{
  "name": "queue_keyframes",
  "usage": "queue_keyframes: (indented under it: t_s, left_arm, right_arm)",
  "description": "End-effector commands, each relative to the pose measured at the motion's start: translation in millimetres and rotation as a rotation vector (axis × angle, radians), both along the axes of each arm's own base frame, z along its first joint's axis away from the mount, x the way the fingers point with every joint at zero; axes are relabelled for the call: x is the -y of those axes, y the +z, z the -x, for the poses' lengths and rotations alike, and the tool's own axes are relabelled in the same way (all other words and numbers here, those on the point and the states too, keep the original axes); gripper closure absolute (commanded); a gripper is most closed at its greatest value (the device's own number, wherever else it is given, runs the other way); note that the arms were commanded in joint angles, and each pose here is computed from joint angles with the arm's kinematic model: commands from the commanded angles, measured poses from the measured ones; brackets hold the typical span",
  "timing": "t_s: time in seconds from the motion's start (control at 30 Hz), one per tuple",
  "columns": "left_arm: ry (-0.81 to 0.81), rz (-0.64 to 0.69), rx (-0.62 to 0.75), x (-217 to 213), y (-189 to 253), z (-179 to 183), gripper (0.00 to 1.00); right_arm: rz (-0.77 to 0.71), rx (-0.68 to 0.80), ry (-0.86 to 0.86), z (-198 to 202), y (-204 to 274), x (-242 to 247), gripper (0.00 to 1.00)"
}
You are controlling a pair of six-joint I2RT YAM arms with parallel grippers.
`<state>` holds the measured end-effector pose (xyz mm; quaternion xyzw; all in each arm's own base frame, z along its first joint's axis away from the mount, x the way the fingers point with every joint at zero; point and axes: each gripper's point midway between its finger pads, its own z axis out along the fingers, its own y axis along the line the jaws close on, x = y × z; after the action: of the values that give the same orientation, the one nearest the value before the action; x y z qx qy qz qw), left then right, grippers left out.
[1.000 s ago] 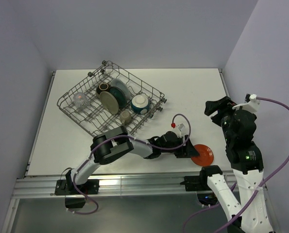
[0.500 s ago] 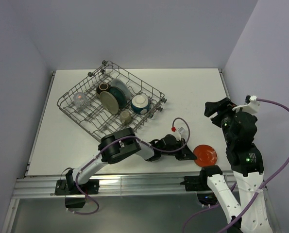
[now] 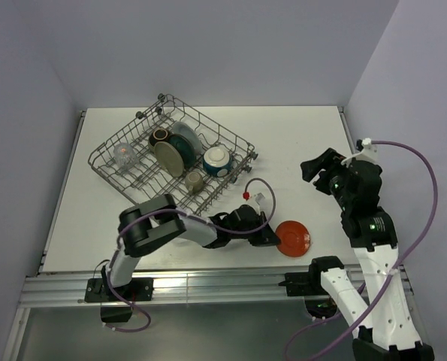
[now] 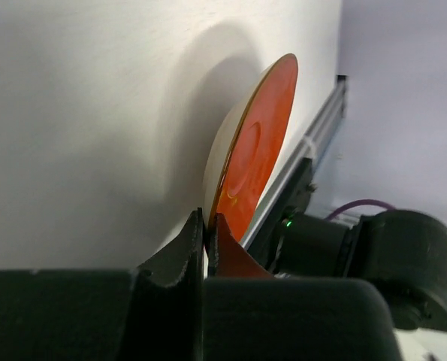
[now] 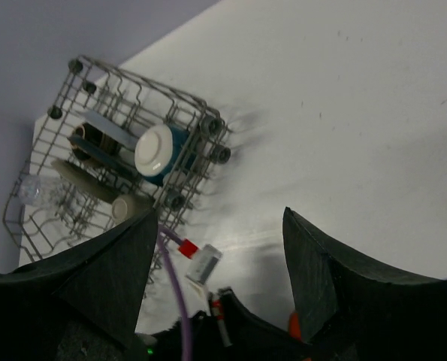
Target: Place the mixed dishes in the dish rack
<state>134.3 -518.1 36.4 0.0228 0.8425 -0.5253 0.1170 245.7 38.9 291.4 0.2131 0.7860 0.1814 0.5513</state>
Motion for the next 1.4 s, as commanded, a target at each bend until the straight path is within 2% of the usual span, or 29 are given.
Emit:
queue_keyframes:
  t_s: [0.0, 0.03, 0.1, 0.13, 0.2, 0.23, 0.33, 0.43, 0.73, 1.0, 1.13, 1.3, 1.37]
  left_arm:
    - [0.066, -0.060, 0.173, -24.8, 41.5, -19.8, 1.00]
    - [0.077, -0.045, 0.210, -31.9, 64.3, -21.2, 1.00]
    - [0.062, -0.096, 0.250, -47.8, 71.5, -19.1, 1.00]
    - [0.119, -0.092, 0.296, -57.2, 92.8, -29.4, 1.00]
    - [0.134, -0.140, 0.336, -75.1, 100.1, -33.1, 1.00]
    - [0.170, -0.115, 0.370, -84.5, 124.0, -38.4, 1.00]
    - [0.233, -0.132, 0.438, -114.1, 154.8, -48.2, 1.00]
    - [0.286, -0.173, 0.461, -142.8, 168.1, -60.5, 1.00]
    - [0.414, -0.136, 0.519, -221.8, 218.6, -84.7, 1.00]
    - [0.420, -0.067, 0.534, -241.5, 241.6, -82.7, 1.00]
    - [0.405, -0.027, 0.534, -243.5, 250.6, -76.6, 1.00]
    - [0.384, 0.030, 0.524, -244.2, 258.2, -67.1, 1.00]
    - [0.370, 0.071, 0.518, -244.0, 264.0, -60.2, 1.00]
  right_arm:
    - [-0.004, -0.038, 0.122, -7.5, -14.0, -19.4, 0.26]
    - [-0.008, -0.043, 0.137, -7.8, -15.6, -22.1, 0.25]
    - [-0.021, -0.056, 0.168, -8.6, -20.0, -28.0, 0.26]
    - [-0.032, -0.050, 0.200, -7.7, -18.8, -33.4, 0.25]
    - [-0.044, -0.053, 0.239, -6.5, -20.8, -40.6, 0.26]
    - [-0.056, -0.045, 0.281, -4.6, -18.7, -47.4, 0.25]
    - [-0.070, -0.035, 0.333, -1.7, -16.8, -55.8, 0.25]
    - [-0.090, -0.012, 0.391, 3.3, -10.8, -65.2, 0.25]
    - [-0.252, 0.039, 0.714, 23.1, 2.7, -115.0, 0.22]
    - [-0.381, 0.000, 0.878, 31.8, -8.2, -148.0, 0.22]
    - [-0.388, 0.000, 0.966, 38.1, -8.1, -175.3, 0.23]
    - [-0.382, 0.021, 0.972, 28.2, -8.3, -193.6, 0.26]
    - [-0.394, 0.048, 0.967, 20.5, -6.2, -197.2, 0.31]
